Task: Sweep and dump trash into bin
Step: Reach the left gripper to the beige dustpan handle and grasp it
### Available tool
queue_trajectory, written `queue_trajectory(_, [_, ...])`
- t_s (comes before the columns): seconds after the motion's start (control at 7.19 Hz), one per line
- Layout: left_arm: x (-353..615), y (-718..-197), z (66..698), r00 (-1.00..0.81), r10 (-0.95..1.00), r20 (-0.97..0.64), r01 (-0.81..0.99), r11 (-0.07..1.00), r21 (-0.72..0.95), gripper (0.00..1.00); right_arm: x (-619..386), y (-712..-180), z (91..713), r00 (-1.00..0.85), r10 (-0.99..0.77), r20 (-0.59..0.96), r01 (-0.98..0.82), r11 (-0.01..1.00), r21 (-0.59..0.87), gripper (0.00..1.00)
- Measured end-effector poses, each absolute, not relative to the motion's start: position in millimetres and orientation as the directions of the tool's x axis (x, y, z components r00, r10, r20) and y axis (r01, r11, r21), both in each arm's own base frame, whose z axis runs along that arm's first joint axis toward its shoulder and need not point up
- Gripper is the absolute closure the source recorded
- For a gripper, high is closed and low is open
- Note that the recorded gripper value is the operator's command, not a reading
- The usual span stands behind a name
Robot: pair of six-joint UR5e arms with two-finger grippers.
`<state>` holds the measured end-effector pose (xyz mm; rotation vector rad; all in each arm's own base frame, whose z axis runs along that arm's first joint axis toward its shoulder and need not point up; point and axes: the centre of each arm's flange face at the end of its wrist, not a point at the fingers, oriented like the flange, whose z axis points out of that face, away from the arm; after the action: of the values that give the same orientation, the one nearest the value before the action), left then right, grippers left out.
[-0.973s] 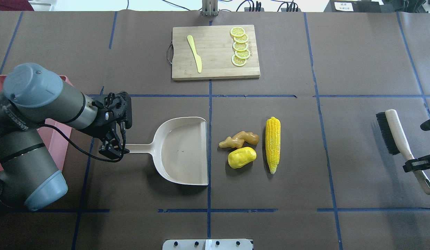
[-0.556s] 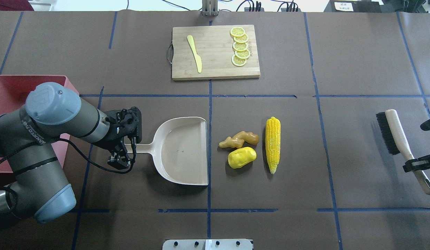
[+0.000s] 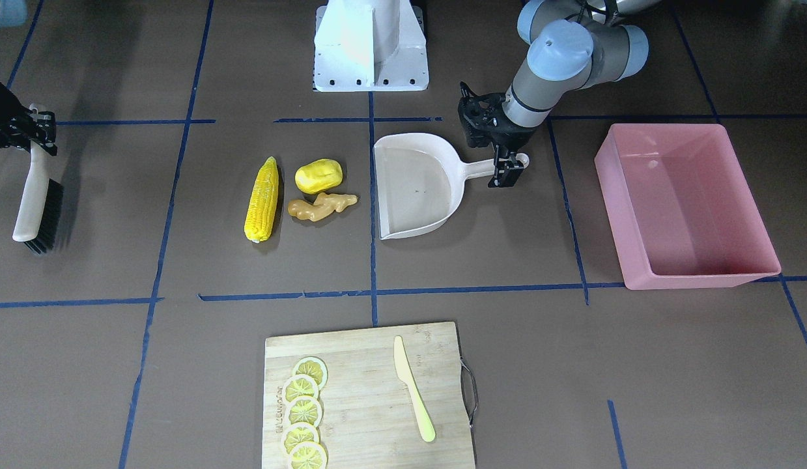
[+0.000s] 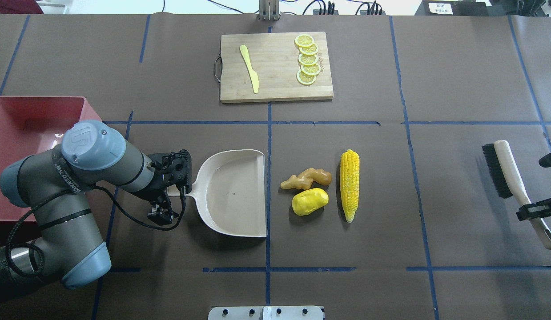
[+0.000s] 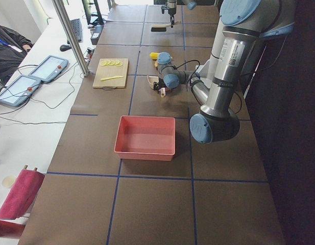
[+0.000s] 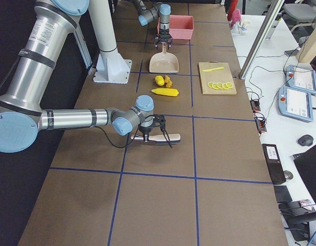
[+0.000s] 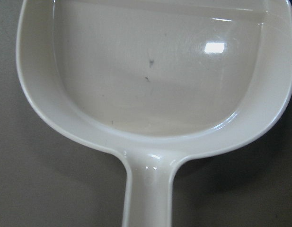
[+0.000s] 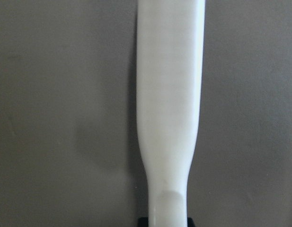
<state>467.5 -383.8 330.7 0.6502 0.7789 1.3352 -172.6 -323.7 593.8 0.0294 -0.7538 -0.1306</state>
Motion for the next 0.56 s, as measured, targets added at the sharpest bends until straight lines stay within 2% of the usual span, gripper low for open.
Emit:
queue_trajectory(0.14, [477.2, -383.9, 331.6, 0.054, 0.991, -0.125, -0.598, 0.132, 0.791, 0.19, -172.7, -323.6, 593.7, 0.721, -0.128, 0.681, 0.107, 0.992, 0.073, 1.00])
queue_trajectory(0.42, [485.7, -385.1, 331.4, 0.051, 0.990, -0.129, -0.602, 0.134, 0.787, 0.52, -172.8, -323.3, 593.8, 0.722, -0.127, 0.681, 0.107, 0.992, 0.072, 1.00])
queue_trajectory(0.56, [486.2, -386.5, 330.1, 0.053, 0.990, -0.127, -0.602, 0.133, 0.788, 0.64, -172.9, -323.2, 593.8, 0.722, -0.127, 0.681, 0.107, 0.992, 0.072, 1.00])
